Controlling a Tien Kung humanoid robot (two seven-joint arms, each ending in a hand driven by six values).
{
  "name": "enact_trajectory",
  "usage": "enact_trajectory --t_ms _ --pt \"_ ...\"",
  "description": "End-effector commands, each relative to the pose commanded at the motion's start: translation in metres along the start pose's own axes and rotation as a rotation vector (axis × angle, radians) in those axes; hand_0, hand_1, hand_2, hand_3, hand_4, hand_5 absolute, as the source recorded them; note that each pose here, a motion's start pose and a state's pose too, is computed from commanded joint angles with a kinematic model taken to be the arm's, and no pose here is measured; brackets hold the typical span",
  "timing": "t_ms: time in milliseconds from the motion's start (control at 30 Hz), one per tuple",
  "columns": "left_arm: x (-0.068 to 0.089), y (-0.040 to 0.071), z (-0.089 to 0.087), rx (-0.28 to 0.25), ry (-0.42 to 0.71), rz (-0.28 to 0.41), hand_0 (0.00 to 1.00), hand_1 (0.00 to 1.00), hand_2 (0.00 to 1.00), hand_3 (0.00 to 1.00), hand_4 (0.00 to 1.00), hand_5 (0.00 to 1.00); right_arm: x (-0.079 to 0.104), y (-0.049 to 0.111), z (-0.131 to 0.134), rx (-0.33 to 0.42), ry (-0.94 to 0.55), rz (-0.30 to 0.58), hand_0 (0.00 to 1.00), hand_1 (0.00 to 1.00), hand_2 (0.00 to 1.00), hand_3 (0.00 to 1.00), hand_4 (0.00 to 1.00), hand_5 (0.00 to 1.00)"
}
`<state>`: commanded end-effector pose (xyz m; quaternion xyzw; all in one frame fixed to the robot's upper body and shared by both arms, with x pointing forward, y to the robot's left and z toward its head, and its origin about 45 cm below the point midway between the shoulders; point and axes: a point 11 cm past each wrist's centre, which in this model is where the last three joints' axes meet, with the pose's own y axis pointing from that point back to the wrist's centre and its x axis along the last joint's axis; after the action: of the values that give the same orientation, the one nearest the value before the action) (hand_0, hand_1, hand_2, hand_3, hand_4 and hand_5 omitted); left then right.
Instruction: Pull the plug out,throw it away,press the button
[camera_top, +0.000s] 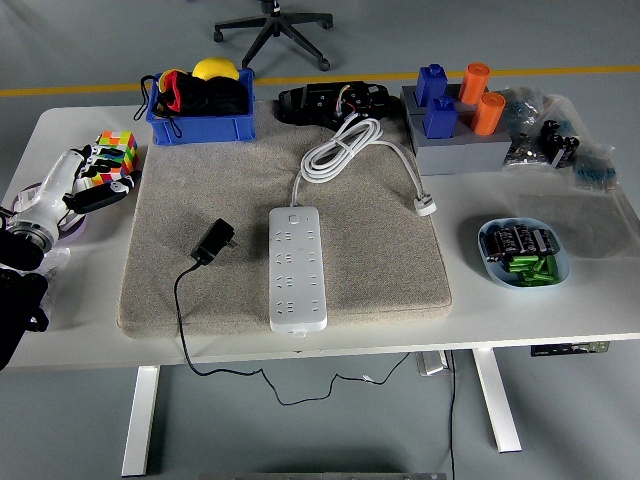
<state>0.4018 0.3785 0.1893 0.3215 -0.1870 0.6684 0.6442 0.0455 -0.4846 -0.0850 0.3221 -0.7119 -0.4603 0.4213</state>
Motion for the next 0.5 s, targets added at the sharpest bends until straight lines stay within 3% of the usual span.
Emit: enact_trajectory --t_ms 500 --pt "-0.0001 -0.0003 0.0031 -0.009 0.001 0.000 0.780 0.754 0.706 0.750 0.768 0.448 -0.0015 0.0000 -0.0010 0.003 -0.008 -0.002 0.749 0.666 0.655 0.621 0.675 0.515"
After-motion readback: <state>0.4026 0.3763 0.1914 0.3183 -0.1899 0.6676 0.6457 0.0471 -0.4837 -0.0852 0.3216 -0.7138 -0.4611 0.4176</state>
